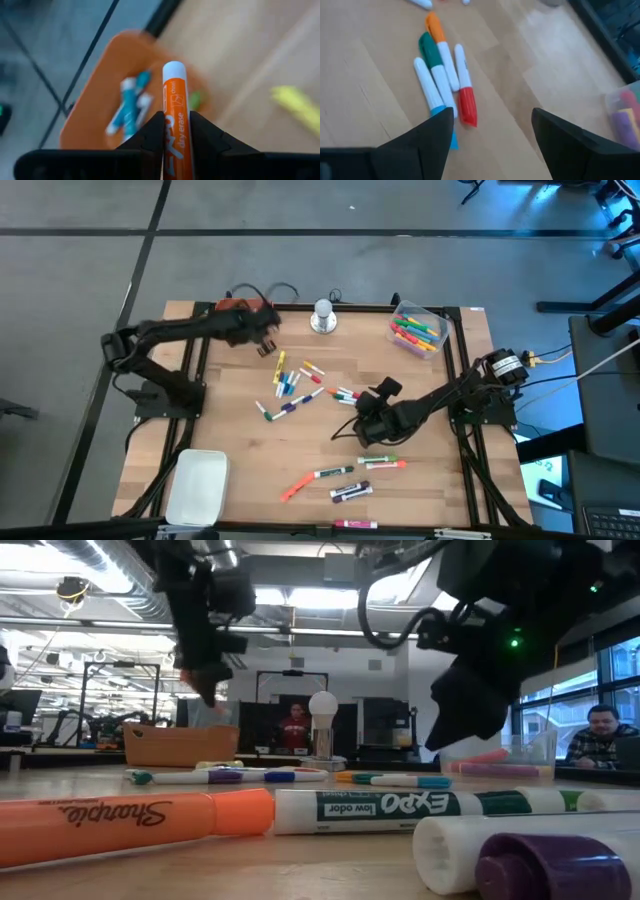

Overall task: Pick & Place Markers
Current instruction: Put the orange marker pen into the orange bin, then put the large orange highlighter pen into the transparent bin

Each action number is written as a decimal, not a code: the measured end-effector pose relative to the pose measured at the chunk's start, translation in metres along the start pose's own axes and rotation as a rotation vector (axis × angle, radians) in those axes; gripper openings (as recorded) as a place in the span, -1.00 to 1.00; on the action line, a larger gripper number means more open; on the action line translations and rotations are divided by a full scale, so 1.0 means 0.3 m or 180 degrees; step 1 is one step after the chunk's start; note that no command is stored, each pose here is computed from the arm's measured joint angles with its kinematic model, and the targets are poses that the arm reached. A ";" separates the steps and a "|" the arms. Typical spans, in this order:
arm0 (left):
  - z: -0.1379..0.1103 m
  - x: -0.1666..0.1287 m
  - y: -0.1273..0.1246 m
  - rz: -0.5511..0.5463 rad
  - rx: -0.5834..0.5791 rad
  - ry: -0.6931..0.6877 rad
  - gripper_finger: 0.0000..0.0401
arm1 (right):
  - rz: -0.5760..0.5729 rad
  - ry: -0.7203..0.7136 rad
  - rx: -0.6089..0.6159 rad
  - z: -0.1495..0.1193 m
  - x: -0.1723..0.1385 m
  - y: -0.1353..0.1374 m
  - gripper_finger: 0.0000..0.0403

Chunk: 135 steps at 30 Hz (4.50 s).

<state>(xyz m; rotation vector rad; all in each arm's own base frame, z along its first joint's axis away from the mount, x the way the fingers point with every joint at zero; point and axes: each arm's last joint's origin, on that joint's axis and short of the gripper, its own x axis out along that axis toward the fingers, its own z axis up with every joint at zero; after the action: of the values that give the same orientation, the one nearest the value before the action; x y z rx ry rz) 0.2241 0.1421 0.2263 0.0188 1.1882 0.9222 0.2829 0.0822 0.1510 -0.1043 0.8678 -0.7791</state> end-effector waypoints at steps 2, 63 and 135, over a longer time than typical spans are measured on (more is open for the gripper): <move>-0.015 0.038 0.065 0.0071 -0.0203 0.0083 -0.68 | 0.0029 0.0046 0.0029 -0.003 0.010 -0.003 0.33; -0.471 -0.497 -1.075 -0.3257 0.0168 -0.0892 0.22 | 0.0761 0.0230 0.0329 0.018 -0.039 -0.007 0.32; -0.043 -0.198 -0.879 -0.2287 0.1038 -0.1870 -0.01 | 0.2256 -0.0219 -0.0273 0.111 0.079 0.002 0.32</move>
<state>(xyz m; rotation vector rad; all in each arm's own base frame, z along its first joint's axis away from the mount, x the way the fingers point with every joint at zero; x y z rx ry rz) 0.3687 -0.0717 0.1448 0.1098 0.6907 0.0619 0.3167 0.0598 0.1574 0.0999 0.7972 -0.0748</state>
